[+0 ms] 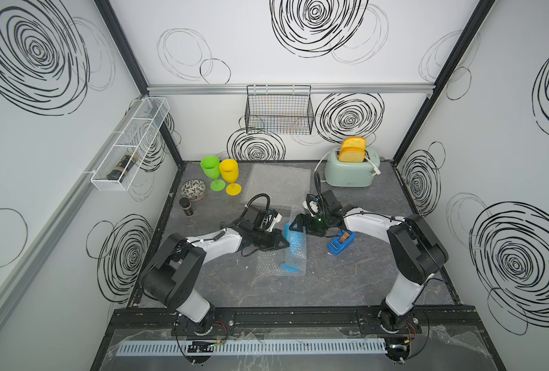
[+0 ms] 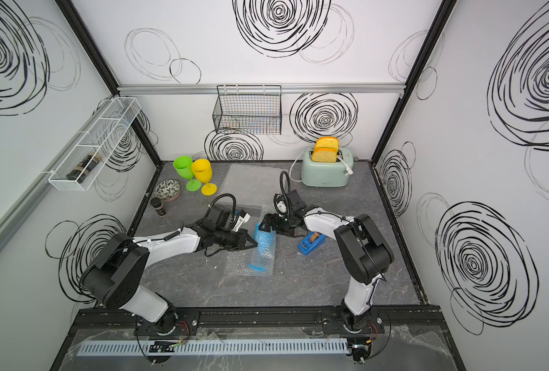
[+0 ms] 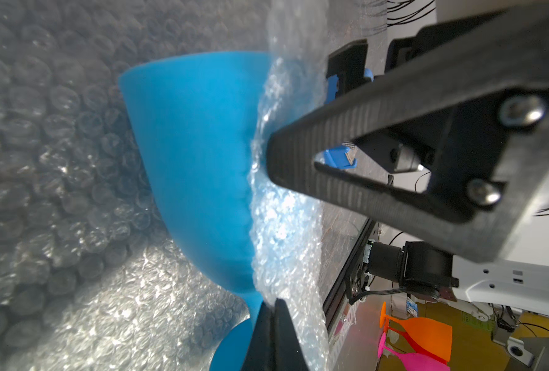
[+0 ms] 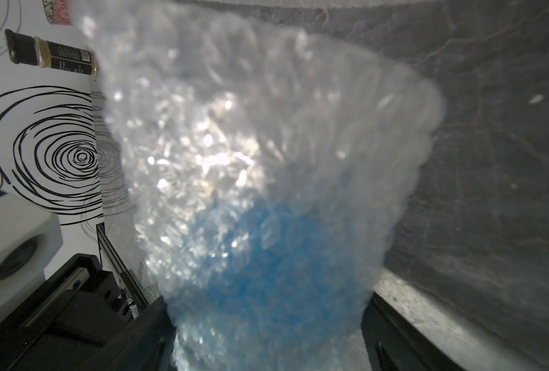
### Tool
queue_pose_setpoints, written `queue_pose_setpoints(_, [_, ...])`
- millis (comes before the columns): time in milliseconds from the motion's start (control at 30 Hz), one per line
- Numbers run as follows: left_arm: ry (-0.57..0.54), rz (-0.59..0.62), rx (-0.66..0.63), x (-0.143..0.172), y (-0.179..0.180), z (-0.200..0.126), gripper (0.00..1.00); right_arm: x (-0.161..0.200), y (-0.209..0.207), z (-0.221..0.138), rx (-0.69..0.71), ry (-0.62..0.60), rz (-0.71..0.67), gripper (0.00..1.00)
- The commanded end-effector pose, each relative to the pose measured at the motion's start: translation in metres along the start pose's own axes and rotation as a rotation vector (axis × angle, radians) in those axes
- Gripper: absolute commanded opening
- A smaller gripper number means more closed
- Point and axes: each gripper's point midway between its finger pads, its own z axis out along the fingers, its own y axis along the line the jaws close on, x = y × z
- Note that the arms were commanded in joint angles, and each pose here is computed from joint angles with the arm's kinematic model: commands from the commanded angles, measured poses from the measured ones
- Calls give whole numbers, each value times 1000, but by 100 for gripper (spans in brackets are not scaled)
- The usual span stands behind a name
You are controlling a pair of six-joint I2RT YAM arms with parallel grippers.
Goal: Wrap wine glasses in bubble wrap
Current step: Wrap the wine glass in bubble wrap.
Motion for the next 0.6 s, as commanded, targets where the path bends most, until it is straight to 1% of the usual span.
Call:
queue_pose_setpoints(0, [-5,7,50,3,-14,-2,5,-8,10,-17,-37,-31,1,93])
queue_pose_setpoints(167, [-4,3,56,8,-14,-3,6,-12,13,-20,-68,-40,9,93])
queue_pose_setpoints(567, [-6,-1,47,14,-10,-3,7,-7,9,-7,-48,-10,22,92])
